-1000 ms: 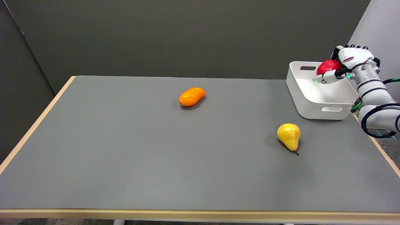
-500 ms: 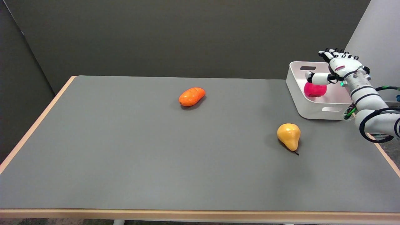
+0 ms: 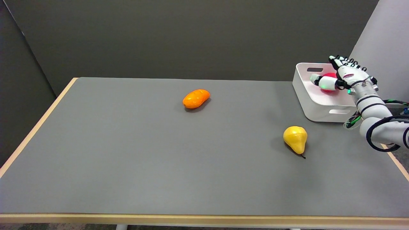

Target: Place tomato into white box.

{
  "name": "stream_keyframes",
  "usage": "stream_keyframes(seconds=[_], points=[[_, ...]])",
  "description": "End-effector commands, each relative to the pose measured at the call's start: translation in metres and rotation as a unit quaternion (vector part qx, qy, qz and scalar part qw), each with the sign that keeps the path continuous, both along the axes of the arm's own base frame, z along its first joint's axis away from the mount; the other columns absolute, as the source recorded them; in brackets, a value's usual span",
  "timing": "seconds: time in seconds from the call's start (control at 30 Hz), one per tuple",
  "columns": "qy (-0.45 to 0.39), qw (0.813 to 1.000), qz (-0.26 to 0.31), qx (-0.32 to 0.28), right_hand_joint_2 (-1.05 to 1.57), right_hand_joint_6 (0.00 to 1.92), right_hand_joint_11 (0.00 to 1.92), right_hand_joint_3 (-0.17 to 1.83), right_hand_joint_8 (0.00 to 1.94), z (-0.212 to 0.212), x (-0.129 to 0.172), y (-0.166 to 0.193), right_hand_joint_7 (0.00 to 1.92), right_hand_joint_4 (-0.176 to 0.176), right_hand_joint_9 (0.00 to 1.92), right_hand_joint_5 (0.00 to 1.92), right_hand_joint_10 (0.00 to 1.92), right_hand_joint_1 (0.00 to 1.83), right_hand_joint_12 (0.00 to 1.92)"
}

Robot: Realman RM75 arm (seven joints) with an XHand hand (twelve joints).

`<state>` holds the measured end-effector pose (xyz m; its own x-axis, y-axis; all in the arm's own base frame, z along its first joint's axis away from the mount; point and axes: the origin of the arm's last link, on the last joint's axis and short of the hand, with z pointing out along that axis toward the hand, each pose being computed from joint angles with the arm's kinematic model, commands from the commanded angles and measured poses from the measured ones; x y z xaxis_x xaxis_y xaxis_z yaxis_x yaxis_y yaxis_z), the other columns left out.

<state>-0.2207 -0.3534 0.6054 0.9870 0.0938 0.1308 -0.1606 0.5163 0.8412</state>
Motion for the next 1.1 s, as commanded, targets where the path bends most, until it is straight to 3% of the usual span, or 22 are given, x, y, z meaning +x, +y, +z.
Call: stream_keyframes(seconds=[0.03, 0.07, 0.13, 0.2, 0.33, 0.4, 0.5, 0.8, 0.9, 1.0, 1.07, 1.1], points=[[-0.240, 0.950, 0.197, -0.032, 0.68, 0.00, 0.00, 0.91, 0.00, -0.018, 0.002, 0.028, 0.00, 0.077, 0.00, 0.00, 0.00, 0.04, 0.00], [-0.240, 0.949, 0.201, -0.033, 0.72, 0.00, 0.00, 0.85, 0.00, -0.017, 0.002, 0.031, 0.00, 0.075, 0.00, 0.00, 0.00, 0.04, 0.00], [-0.236, 0.948, 0.209, -0.039, 0.65, 0.00, 0.00, 0.98, 0.00, -0.015, 0.003, 0.040, 0.00, 0.076, 0.00, 0.00, 0.00, 0.05, 0.00], [-0.240, 0.944, 0.222, -0.036, 0.65, 0.00, 0.00, 0.97, 0.00, -0.018, 0.004, 0.049, 0.00, 0.073, 0.00, 0.00, 0.00, 0.08, 0.00], [-0.242, 0.939, 0.244, 0.020, 0.71, 0.00, 0.00, 0.87, 0.00, -0.037, 0.006, 0.077, 0.00, 0.068, 0.00, 0.00, 0.00, 0.07, 0.00], [-0.255, 0.928, 0.266, 0.055, 0.71, 0.02, 0.00, 1.03, 0.00, -0.049, 0.003, 0.094, 0.00, 0.052, 0.00, 0.00, 0.00, 0.10, 0.00], [-0.263, 0.918, 0.284, 0.093, 0.70, 0.04, 0.00, 0.89, 0.00, -0.065, 0.000, 0.112, 0.00, 0.068, 0.00, 0.00, 0.00, 0.02, 0.00], [-0.255, 0.905, 0.303, 0.156, 0.70, 0.07, 0.00, 0.88, 0.00, -0.095, 0.002, 0.134, 0.00, 0.066, 0.00, 0.00, 0.00, 0.01, 0.00], [-0.256, 0.890, 0.327, 0.187, 0.70, 0.08, 0.00, 0.87, 0.00, -0.112, 0.006, 0.150, 0.00, 0.063, 0.00, 0.00, 0.00, 0.02, 0.00], [-0.269, 0.866, 0.344, 0.244, 0.66, 0.12, 0.00, 1.00, 0.01, -0.138, 0.013, 0.164, 0.00, 0.055, 0.00, 0.00, 0.00, 0.03, 0.04], [-0.284, 0.844, 0.341, 0.301, 0.63, 0.16, 0.00, 0.99, 0.04, -0.160, 0.017, 0.169, 0.02, 0.060, 0.01, 0.02, 0.02, 0.04, 0.21], [-0.289, 0.837, 0.338, 0.318, 0.63, 0.18, 0.00, 1.05, 0.10, -0.166, 0.018, 0.170, 0.08, 0.047, 0.06, 0.07, 0.08, 0.16, 0.39]])
